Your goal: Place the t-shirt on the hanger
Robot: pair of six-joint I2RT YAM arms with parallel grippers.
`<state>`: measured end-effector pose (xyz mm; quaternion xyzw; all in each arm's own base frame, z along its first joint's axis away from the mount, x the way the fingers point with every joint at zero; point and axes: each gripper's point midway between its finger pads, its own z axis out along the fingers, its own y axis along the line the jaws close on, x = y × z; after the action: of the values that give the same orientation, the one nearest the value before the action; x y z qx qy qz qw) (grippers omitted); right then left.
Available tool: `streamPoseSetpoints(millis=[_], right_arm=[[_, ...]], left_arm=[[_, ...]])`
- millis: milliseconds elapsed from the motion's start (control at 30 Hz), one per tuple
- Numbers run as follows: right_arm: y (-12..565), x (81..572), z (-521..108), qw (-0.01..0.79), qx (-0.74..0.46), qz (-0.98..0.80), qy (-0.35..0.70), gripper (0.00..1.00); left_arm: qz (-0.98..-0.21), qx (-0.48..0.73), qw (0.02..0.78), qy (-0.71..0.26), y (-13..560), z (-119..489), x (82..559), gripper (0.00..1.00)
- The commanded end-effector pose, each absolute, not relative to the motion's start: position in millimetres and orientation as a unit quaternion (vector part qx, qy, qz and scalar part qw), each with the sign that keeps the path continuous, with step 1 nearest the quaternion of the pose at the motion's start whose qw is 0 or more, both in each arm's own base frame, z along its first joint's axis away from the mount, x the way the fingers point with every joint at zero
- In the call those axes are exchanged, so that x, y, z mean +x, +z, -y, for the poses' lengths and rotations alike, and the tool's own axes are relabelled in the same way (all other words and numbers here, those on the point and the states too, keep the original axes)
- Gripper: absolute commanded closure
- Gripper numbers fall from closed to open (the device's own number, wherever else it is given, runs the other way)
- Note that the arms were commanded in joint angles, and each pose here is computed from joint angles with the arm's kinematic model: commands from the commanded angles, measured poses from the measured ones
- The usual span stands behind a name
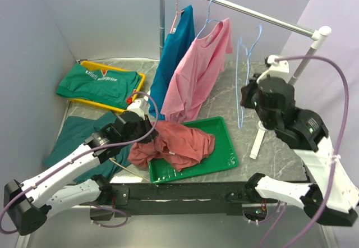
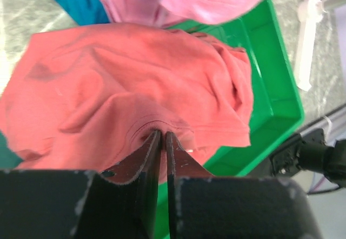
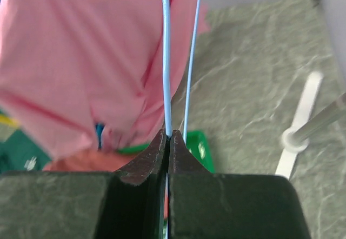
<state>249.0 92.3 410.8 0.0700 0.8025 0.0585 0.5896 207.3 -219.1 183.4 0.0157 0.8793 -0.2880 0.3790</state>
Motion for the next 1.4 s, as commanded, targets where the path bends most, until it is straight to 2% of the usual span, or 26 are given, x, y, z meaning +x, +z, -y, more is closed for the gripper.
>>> streamPoseSetpoints(millis=[0,300,467,633,733,833,900,1200,1367], right_arm=[[404.8,213.3,-110.7,0.563,0.029,-0.809,0.165,1.00],[345.6,137.7,-150.2,0.441,-0.097,-0.836,0.313,1.00],[334.0,97.1,-165.0,0.387,-0.141,-0.822,0.394,1.00],[325.8,59.7,-184.0,0.329,-0.201,-0.789,0.478,1.00],[307.4,52.6,-192.9,0.295,-0.218,-0.787,0.496,1.00],[294.2,52.1,-194.9,0.283,-0.224,-0.791,0.494,1.00],[293.8,52.3,-194.7,0.287,-0.228,-0.789,0.494,1.00],[277.4,70.3,-188.1,0.312,-0.219,-0.809,0.447,1.00],[286.6,71.5,-186.9,0.328,-0.223,-0.802,0.447,1.00]], left_arm=[[-0.878,-0.004,0.401,-0.262,189.5,205.6,219.8,0.87],[-0.890,-0.037,0.402,-0.211,173.4,181.9,261.7,0.94],[-0.893,-0.046,0.395,-0.211,172.4,182.6,280.7,0.93],[-0.884,-0.028,0.404,-0.235,191.3,189.7,278.6,0.91],[-0.879,-0.016,0.406,-0.250,200.8,192.2,273.6,0.91],[-0.878,-0.014,0.409,-0.248,207.4,188.7,269.8,0.97],[-0.877,-0.012,0.411,-0.249,213.3,188.2,268.3,0.99],[-0.869,0.013,0.427,-0.249,234.7,183.9,261.2,0.99],[-0.874,0.022,0.423,-0.239,233.0,176.6,251.9,0.99]])
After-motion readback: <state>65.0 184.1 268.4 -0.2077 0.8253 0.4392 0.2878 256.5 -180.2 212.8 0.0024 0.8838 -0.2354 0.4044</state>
